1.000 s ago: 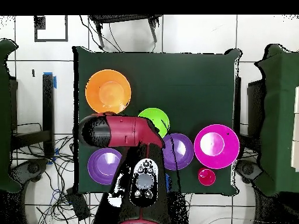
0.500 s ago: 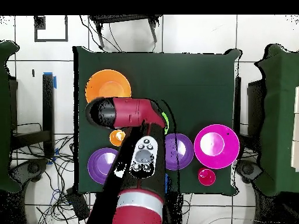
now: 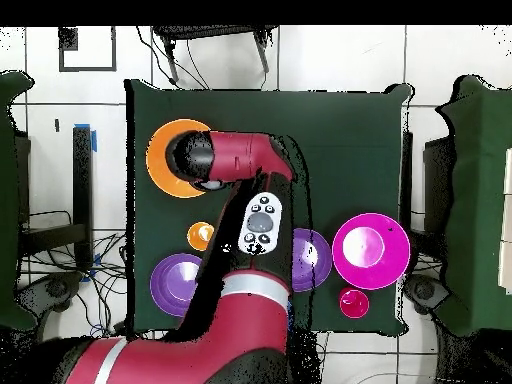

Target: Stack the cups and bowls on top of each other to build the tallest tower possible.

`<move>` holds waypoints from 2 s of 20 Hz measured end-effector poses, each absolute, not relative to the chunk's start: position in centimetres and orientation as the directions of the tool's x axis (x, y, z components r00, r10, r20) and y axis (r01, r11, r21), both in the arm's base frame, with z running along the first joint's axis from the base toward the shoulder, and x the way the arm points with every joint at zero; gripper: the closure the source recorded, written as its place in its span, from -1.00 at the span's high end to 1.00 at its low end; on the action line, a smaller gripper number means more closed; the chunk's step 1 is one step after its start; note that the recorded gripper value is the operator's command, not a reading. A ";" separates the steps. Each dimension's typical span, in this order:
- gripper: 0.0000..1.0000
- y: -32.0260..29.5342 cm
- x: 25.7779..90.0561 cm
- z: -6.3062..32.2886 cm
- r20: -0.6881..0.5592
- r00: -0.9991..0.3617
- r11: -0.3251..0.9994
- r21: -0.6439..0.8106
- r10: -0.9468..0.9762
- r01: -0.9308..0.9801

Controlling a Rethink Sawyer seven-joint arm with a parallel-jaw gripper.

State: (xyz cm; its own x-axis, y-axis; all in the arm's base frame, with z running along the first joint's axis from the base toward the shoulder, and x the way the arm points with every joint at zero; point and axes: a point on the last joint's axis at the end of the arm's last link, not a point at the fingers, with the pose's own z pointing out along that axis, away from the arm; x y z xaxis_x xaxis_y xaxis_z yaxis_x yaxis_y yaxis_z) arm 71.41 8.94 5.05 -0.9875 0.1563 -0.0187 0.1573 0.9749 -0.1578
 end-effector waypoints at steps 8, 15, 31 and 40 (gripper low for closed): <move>1.00 8.1 74.1 3.3 -0.024 -0.986 0.974 -0.155 0.165 0.167; 1.00 8.6 74.5 2.6 0.007 -0.982 0.974 -0.129 0.189 0.186; 1.00 10.3 72.1 1.9 -0.010 -0.977 0.974 -0.082 0.211 0.211; 1.00 11.7 70.7 2.2 -0.138 -0.981 0.982 -0.110 0.140 0.156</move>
